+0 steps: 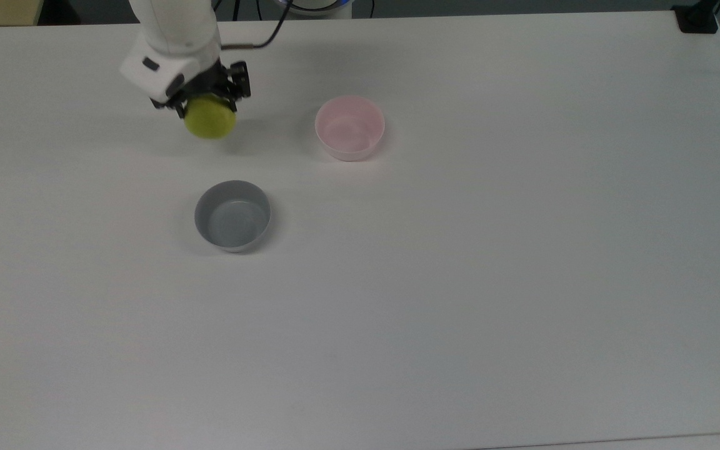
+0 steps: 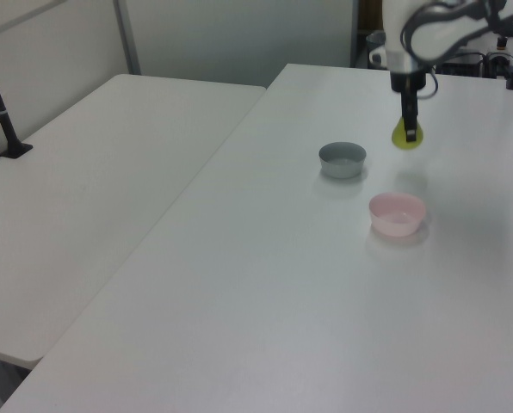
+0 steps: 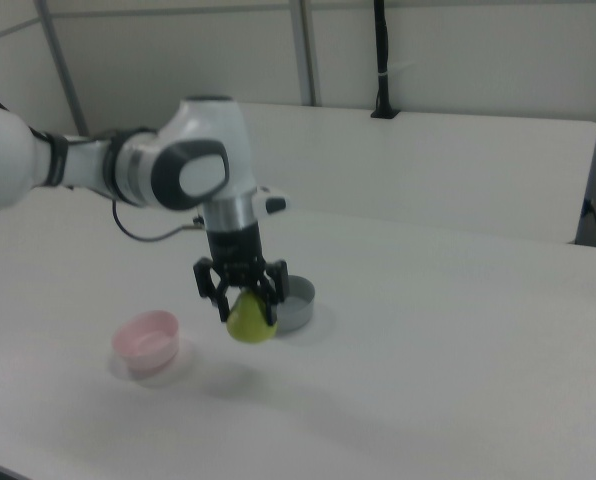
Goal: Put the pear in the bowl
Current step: 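Lift the pear up off the table, then carry the pear over the pink bowl and lower it inside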
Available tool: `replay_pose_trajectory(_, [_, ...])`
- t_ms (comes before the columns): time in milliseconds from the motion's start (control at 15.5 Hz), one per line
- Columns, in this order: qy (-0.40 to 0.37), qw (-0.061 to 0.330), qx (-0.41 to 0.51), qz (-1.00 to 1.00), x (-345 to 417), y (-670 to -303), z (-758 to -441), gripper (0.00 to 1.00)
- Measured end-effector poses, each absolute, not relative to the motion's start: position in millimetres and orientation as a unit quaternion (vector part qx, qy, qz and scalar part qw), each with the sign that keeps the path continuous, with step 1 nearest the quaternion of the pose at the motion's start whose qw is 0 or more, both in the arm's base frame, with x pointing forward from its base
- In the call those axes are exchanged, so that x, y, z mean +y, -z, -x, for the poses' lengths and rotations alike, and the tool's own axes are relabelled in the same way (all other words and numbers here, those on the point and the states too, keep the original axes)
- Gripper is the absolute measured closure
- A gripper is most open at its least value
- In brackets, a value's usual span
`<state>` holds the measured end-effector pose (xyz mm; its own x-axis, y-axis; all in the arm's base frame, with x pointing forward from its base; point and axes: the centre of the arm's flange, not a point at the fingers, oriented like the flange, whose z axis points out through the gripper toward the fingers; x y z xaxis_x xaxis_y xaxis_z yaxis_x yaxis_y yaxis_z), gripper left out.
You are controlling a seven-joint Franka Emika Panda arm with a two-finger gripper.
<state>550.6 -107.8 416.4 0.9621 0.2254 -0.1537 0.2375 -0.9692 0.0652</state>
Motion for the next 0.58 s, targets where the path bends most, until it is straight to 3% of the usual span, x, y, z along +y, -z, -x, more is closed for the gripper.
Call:
replay_pose_trajectory(322, [0.085, 0.040, 0.120, -0.988, -90.9, -509.0, -548.7, 0.19])
replay_pose_trajectory(580, [0.083, 0.045, 0.128, -0.987, -51.3, -516.7, -553.3, 0.19])
